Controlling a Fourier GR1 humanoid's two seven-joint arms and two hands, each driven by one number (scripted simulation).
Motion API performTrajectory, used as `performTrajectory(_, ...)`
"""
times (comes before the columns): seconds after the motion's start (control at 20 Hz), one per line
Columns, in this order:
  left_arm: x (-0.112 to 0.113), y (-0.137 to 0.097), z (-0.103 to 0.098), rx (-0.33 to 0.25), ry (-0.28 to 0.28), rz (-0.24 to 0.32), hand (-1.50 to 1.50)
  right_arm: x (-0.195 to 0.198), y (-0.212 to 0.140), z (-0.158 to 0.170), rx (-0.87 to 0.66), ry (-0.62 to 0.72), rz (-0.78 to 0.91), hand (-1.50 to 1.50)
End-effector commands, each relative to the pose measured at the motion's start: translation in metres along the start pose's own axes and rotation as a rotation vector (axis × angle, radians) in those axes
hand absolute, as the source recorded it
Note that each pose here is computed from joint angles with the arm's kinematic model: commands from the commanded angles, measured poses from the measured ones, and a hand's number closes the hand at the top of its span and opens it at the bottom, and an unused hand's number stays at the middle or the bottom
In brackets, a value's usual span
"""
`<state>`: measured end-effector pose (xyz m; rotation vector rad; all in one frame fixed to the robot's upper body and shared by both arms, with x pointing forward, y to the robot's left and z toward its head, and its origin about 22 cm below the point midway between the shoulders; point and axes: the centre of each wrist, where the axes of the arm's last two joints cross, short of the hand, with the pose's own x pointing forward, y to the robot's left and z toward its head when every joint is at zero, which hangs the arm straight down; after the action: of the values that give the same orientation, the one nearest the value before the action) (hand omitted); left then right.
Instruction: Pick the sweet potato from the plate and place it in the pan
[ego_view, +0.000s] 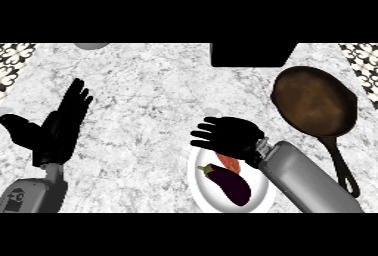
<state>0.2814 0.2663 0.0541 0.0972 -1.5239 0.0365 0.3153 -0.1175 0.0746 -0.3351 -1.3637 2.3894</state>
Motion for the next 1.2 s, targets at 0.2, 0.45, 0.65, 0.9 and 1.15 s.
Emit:
performTrajectory(0.2, 0.016, 0.017, 0.012, 0.0, -0.021, -0.002, 0.0, -0.012, 0.042, -0.011, 0.048, 0.01, 0.019, -1.5)
performTrajectory(0.45, 0.013, -0.018, 0.0, 0.019, 0.004, 0.005, 0.0, -0.013, 0.031, -0.023, 0.039, -0.005, -0.035, -1.5)
performTrajectory(0.65, -0.009, -0.002, -0.005, 0.006, -0.004, 0.0, 0.0, 0.001, 0.011, -0.053, 0.048, -0.018, -0.034, -1.5)
performTrajectory(0.9, 0.017, 0.002, -0.007, 0.0, 0.004, 0.004, 0.0, -0.002, 0.039, -0.058, 0.086, -0.026, -0.048, -1.5)
performTrajectory(1.15, 0.0, -0.009, 0.003, -0.006, 0.002, 0.025, 0.0, -0.008, 0.076, -0.062, 0.048, -0.125, -0.01, 1.5)
